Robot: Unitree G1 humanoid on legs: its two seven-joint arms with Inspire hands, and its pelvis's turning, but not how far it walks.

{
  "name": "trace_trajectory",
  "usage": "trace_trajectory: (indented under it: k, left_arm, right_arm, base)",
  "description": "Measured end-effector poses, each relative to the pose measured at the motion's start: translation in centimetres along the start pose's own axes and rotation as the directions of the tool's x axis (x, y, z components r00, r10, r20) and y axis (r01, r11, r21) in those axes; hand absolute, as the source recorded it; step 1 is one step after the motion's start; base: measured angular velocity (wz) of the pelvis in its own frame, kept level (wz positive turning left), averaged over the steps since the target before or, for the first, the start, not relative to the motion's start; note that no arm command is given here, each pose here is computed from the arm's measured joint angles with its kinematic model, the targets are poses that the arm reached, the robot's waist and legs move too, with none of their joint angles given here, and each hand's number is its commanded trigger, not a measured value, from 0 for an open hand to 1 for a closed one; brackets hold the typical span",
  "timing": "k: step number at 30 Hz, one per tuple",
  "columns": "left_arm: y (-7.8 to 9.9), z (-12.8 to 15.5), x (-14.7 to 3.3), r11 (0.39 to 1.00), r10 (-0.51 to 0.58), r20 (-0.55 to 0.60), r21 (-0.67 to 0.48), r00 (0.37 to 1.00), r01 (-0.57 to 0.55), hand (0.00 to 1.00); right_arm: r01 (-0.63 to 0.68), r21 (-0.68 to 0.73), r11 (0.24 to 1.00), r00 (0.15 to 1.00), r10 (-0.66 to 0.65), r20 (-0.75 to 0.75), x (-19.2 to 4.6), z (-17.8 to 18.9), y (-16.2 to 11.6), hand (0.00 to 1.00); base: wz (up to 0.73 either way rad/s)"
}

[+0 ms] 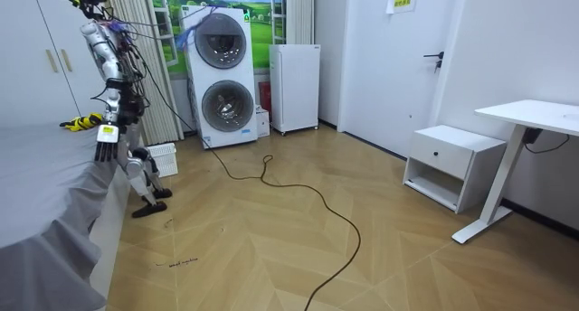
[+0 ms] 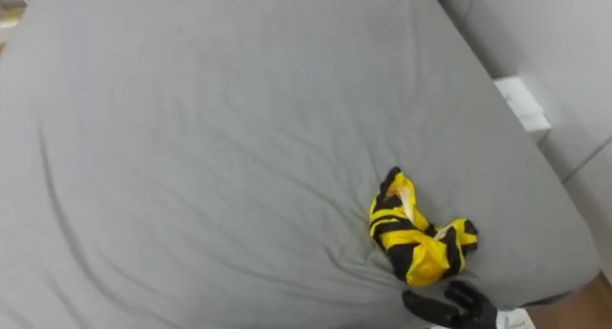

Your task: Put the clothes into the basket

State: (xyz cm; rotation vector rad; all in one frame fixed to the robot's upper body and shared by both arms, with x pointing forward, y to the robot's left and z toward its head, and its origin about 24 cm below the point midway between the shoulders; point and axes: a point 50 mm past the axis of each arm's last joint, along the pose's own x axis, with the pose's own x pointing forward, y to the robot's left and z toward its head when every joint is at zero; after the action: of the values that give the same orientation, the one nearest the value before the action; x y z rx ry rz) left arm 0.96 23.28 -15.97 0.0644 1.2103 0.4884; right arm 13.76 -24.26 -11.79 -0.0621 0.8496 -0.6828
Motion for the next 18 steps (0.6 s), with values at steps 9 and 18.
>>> trace_trajectory:
  k: [9,18]
  left_arm:
    - [0.2,0.0,0.2,1.0,0.005,-0.025,0.021,1.0,-0.004,0.0]
    - [0.7,-0.1,0.3,0.999,0.017,-0.063,0.041,0.998,-0.015,0.0]
  right_arm:
    - [0.065,0.064,0.996,0.948,-0.082,0.306,-0.7,7.1,-0.8,0.0]
    - [0.118,0.126,0.985,0.847,-0.166,0.505,-1.7,11.8,-2.6,0.0]
  base:
    - [0.04]
    - [0.16]
